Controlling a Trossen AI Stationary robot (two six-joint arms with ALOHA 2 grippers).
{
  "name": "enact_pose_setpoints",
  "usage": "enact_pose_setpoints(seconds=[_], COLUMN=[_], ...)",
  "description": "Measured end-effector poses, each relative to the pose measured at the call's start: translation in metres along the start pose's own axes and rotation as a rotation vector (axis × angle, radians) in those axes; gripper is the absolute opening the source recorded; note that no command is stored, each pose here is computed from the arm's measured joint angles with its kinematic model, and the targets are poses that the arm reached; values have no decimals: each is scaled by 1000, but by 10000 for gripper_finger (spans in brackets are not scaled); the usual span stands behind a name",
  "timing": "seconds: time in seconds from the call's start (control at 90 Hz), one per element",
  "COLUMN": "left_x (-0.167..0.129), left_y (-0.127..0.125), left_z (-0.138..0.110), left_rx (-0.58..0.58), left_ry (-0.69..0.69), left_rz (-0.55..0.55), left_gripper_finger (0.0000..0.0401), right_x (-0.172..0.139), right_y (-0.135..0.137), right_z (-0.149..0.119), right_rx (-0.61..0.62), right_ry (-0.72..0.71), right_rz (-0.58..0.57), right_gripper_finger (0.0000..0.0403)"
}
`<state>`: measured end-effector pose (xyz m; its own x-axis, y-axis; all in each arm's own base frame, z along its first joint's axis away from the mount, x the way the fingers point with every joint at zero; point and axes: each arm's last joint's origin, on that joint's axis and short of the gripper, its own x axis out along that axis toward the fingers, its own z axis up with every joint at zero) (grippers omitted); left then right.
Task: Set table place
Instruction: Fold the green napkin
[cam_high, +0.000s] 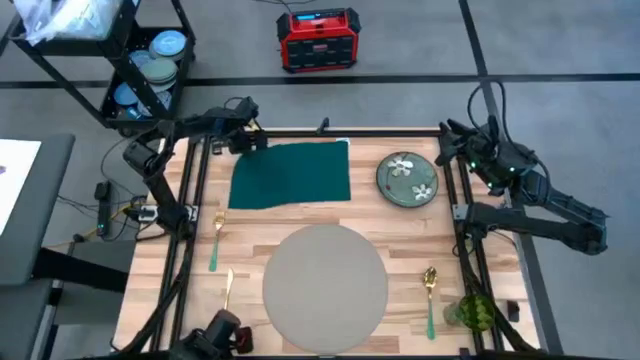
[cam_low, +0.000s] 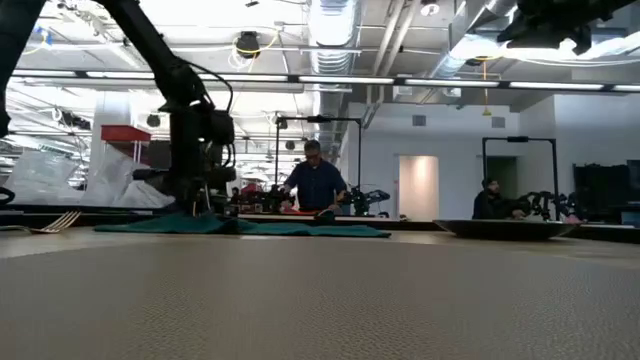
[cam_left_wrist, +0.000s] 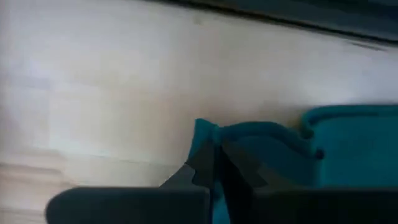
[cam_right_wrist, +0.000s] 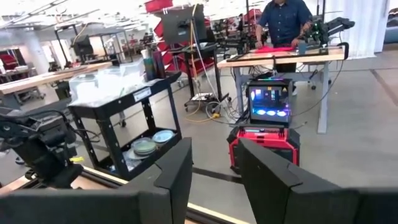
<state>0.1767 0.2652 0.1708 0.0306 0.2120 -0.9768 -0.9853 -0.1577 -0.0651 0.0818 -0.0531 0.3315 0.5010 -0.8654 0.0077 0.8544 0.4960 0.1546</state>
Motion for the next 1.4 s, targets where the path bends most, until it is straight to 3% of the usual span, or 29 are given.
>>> enact_pose_setpoints(seconds=[0.489, 0.767, 1.033, 1.4], left_x=[-46, -51, -62, -68], left_y=[-59, -81, -105, -123], left_z=[-5, -17, -19, -52], left_rx=[-58, -163, -364, -519], left_ry=[-55, -85, -193, -247], left_rz=[-223, -332, -514, -513], left_gripper_finger=[0, 0, 0, 0], right_x=[0, 0, 0, -1], right_y=[0, -1, -1, -2], right_z=[0, -5, -8, -11], right_rx=[0, -29, -18, -35], right_ry=[0, 41, 67, 93], right_rz=[0, -6, -10, -14], right_gripper_finger=[118, 118, 118, 118])
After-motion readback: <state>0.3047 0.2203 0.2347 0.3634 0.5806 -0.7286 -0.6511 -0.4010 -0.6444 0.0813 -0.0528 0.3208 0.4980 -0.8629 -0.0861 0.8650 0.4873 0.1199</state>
